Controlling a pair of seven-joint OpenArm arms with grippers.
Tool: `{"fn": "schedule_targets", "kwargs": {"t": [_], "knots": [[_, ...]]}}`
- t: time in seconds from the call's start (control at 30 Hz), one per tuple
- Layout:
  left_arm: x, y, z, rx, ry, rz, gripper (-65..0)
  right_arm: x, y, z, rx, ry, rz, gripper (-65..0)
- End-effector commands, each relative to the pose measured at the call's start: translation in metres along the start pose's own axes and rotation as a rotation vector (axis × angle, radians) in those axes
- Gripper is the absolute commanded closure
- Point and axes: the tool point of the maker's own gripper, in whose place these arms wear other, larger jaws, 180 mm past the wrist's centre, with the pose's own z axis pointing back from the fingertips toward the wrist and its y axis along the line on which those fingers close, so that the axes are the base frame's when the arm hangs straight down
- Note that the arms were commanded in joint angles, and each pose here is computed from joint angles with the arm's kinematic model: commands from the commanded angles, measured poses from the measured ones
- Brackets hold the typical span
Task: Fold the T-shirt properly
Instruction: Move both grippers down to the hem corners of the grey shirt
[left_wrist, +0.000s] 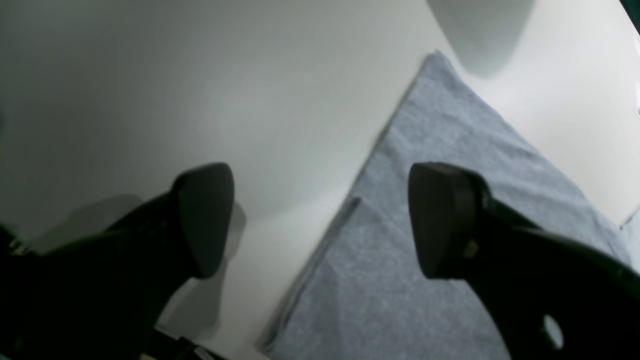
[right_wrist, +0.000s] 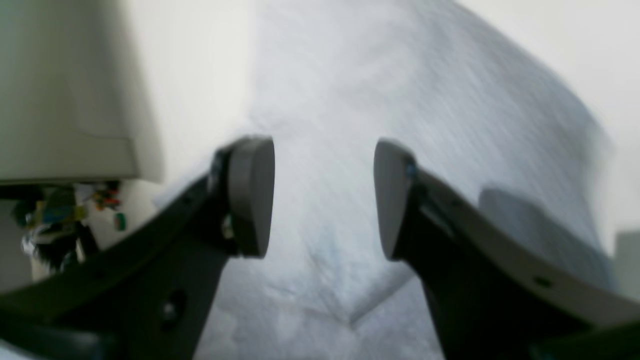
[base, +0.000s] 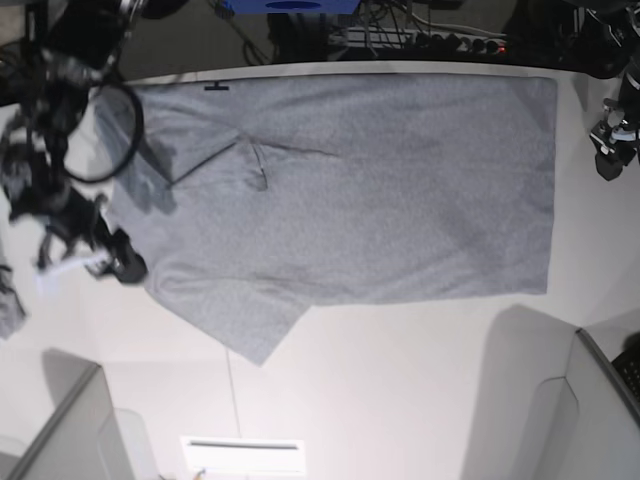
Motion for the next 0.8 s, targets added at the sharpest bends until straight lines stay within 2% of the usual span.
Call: {"fn": "schedule_targets", "kwargs": {"t": [0.0,0.07,0.13,0.23,0.3,0.37,0.47,0.57,0.7,0.77], "knots": [[0.013,-0.01,0.004,-0.027,-0.038,-0.035,-52.0,0.022,0.002,-0.007,-0.005,-0.018,0.023,-30.6],[0.013,-0.014,0.004,-0.034,-0.039,-0.045,-47.7,0.034,0.004,-0.032,-0.014,0.035,0.03,-30.6],[0.013,-0.015,0.004,-0.036,-0.04,-0.045,-38.2,0.047,0.003,-0.054,-0.043,0.062,0.052,-31.2],[0.013,-0.012,0.005,-0.032,-0.039,-0.038,-19.9,0.07,-0.002,-0.086,-0.116,0.043,0.13,-34.1],[0.013,-0.013,0.005,-0.034,-0.04,-0.039,-10.0,0.083,0.003,-0.107,-0.127,0.023,0.247,-38.6],[0.01,-0.01,0.005,-0.028,-0.032,-0.037,-1.3,0.088,-0.006,-0.125,-0.146,0.044,0.36,-39.2],[0.008,-0.007,0.006,-0.02,-0.024,-0.038,0.0,0.085,-0.032,-0.147,-0.21,0.098,0.438,-39.2],[0.005,-0.005,0.008,-0.014,-0.015,-0.041,0.0,0.081,-0.047,-0.162,-0.234,0.112,0.504,-39.6],[0.005,-0.005,0.008,-0.014,-0.015,-0.041,0.0,0.055,-0.046,-0.172,-0.158,0.194,0.6,-39.2],[0.006,-0.006,0.007,-0.016,-0.018,-0.04,0.0,0.049,-0.046,-0.174,-0.152,0.209,0.629,-39.0]]}}
